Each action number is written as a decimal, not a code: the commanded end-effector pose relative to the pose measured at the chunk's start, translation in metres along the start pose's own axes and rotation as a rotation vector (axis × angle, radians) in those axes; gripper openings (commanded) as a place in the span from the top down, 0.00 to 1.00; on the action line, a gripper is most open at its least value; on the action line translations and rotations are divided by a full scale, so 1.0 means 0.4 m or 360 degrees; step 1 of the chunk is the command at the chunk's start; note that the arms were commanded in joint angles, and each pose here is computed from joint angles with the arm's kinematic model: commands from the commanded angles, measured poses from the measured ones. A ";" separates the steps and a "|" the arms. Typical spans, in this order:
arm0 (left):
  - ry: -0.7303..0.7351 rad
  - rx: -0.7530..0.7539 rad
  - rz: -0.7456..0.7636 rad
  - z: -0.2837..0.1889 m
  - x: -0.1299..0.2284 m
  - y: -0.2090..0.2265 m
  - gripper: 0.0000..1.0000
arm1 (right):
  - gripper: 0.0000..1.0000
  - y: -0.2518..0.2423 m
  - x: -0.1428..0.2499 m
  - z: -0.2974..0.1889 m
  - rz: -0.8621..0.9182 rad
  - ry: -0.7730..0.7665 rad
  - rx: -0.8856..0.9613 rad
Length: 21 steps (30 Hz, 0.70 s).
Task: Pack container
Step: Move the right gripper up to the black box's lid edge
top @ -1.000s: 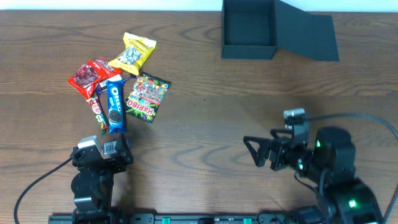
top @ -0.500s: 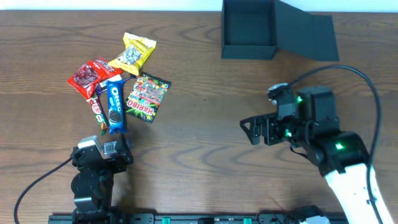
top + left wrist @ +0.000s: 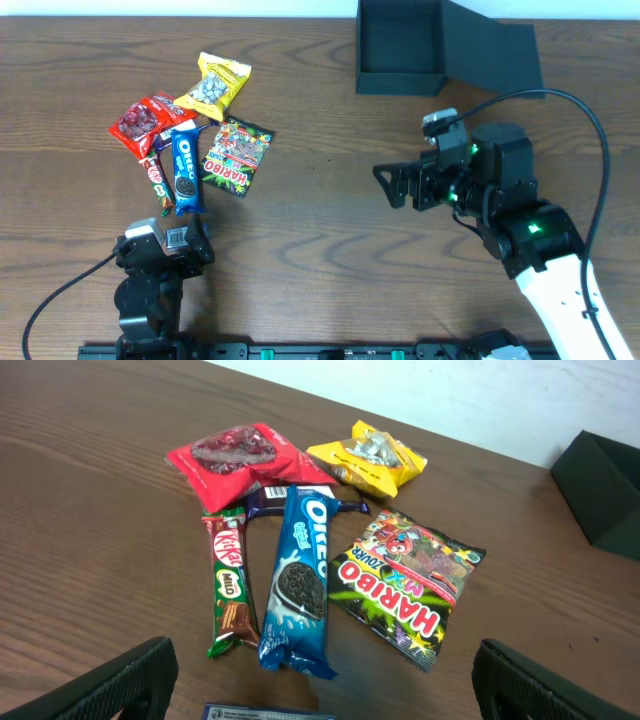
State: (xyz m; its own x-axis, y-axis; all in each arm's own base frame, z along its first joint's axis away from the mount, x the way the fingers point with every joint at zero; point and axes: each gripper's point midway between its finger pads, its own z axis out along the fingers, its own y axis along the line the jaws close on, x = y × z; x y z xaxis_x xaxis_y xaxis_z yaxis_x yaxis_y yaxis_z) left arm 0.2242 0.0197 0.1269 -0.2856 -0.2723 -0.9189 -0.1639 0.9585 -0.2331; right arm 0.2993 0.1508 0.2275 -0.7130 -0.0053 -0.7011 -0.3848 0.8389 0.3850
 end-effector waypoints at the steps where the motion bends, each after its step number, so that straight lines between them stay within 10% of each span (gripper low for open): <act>1: 0.0028 -0.0033 0.0020 0.007 0.022 0.014 0.05 | 0.01 0.007 -0.037 0.000 0.0140 -0.0072 0.0003; 21: 0.0028 -0.0033 0.0020 0.007 0.022 0.014 0.05 | 0.14 -0.161 -0.253 0.306 0.1557 0.0098 0.0506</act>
State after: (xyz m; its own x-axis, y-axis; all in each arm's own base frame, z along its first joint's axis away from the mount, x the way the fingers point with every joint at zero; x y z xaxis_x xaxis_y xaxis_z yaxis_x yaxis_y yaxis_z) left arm 0.2243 0.0197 0.1270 -0.2849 -0.2722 -0.9191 -0.1637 0.9586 -0.2331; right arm 0.4466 0.1637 0.2072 -0.7587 0.6123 -0.2225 0.4014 0.7083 0.5806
